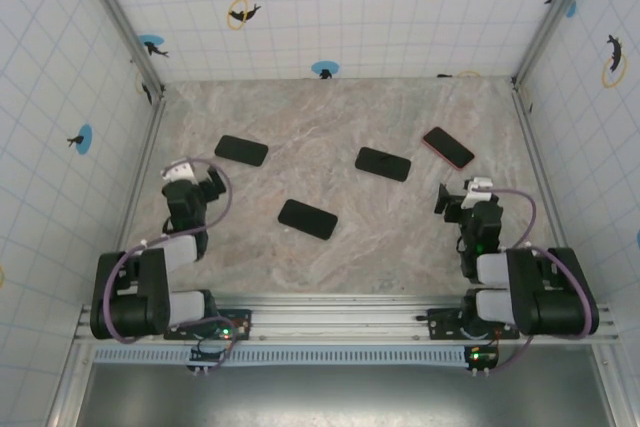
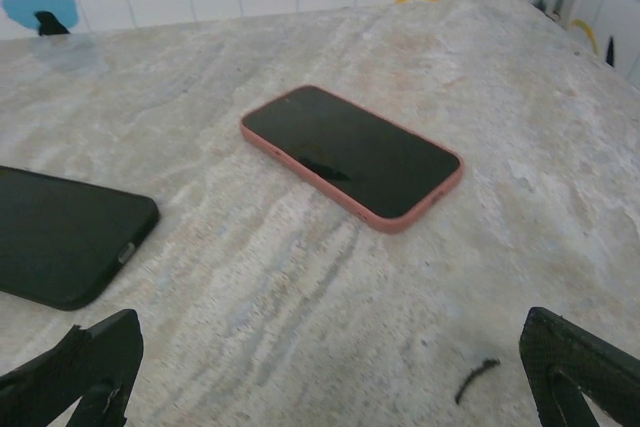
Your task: Take the phone out of the phone case
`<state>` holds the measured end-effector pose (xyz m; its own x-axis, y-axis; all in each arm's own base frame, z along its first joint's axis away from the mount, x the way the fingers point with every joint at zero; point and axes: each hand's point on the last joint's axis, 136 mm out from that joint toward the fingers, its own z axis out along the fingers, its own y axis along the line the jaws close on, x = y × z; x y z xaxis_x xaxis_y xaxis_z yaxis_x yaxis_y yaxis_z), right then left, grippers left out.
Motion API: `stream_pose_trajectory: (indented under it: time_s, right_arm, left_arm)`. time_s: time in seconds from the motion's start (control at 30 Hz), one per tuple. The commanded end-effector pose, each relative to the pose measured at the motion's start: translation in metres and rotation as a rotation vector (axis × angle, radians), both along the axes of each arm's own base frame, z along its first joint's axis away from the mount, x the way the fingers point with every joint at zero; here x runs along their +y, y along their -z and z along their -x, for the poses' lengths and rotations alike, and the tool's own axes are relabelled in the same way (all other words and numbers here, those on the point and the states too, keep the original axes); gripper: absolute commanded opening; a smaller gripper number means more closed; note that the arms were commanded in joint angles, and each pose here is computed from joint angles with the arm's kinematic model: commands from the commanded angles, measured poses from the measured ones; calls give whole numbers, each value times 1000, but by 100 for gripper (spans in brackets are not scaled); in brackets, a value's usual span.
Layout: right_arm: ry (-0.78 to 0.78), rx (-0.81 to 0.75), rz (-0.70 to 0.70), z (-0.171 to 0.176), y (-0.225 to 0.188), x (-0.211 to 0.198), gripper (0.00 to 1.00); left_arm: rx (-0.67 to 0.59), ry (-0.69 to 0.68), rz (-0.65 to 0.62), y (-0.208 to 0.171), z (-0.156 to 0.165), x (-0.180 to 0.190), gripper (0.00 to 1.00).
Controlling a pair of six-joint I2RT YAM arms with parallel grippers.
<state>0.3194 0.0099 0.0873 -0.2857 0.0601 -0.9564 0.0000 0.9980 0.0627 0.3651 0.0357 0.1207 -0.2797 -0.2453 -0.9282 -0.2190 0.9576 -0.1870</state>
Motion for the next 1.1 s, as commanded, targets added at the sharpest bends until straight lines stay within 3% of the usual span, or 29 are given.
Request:
stream_pose_trajectory:
  time_s: [0.0, 0.23, 0.33, 0.57, 0.8, 1.07]
  right_arm:
    - [-84, 10, -44, -11, -15, 17, 99]
    - [-382, 107, -111, -23, -39, 82, 99]
    - [-476, 158, -101, -22, -45, 109, 99]
    - [-635, 236, -56, -12, -53, 166, 99]
    - [-701, 258, 4, -10, -53, 207, 99]
    - [-729, 290, 66, -14, -42, 235, 99]
  left_arm:
    - [179, -73, 189, 21, 2, -4, 98]
    - [229, -102, 356, 14, -6, -40, 98]
    - [286, -182, 404, 18, -9, -47, 98]
    - [385, -351, 398, 32, -20, -50, 98]
    - [446, -443, 403, 46, -41, -52, 98]
    - [483, -490, 350, 41, -92, -66, 98]
